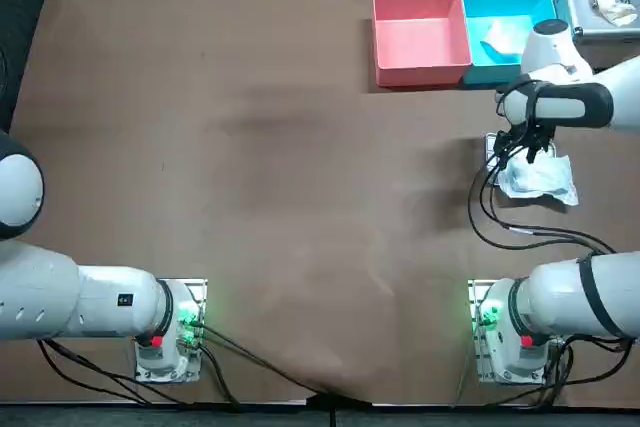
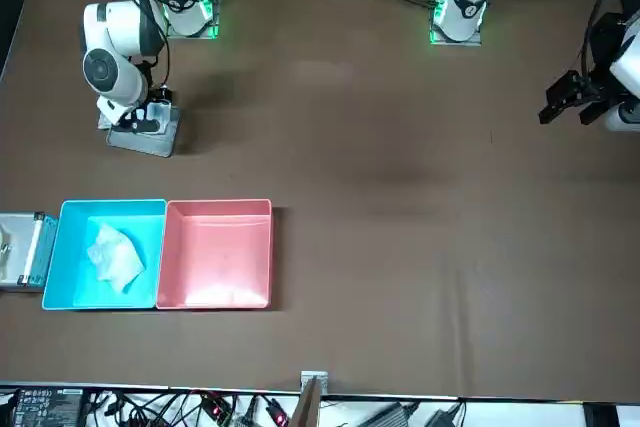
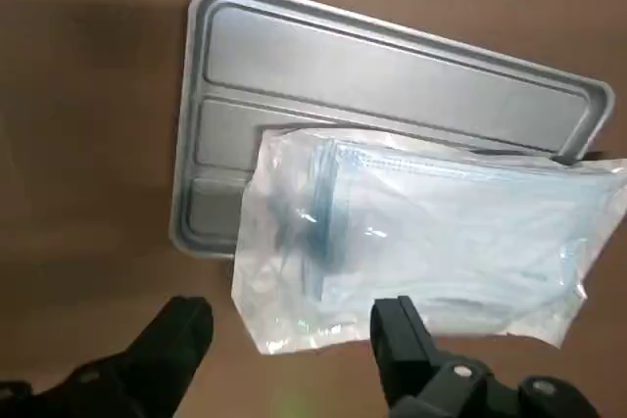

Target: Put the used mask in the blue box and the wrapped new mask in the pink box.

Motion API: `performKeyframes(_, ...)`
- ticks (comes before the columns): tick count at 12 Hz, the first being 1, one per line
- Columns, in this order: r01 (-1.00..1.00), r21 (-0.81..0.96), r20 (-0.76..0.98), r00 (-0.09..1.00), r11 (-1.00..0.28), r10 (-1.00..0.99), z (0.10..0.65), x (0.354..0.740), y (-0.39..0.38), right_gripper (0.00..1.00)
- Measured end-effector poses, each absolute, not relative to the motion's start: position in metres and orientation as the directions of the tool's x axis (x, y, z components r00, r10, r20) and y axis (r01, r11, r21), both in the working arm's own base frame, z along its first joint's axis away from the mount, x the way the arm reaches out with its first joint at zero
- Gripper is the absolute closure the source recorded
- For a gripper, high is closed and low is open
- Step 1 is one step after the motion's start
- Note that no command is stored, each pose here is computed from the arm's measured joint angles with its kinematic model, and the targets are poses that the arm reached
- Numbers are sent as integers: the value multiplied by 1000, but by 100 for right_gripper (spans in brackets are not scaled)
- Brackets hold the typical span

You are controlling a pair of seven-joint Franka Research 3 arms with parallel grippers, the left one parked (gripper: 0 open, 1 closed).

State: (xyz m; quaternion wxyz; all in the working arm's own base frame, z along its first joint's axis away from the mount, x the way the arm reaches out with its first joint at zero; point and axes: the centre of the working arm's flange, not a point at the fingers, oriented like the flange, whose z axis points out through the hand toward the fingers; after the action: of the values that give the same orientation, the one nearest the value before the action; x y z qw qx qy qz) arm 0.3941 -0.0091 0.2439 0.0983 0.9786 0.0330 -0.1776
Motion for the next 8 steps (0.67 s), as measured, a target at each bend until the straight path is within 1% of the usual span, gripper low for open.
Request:
performKeyframes(4, 93, 159, -327, 944, -983, 37, 221, 382, -11, 1)
performKeyframes(8, 74, 157, -335, 942, -985, 18, 209, 380, -23, 1)
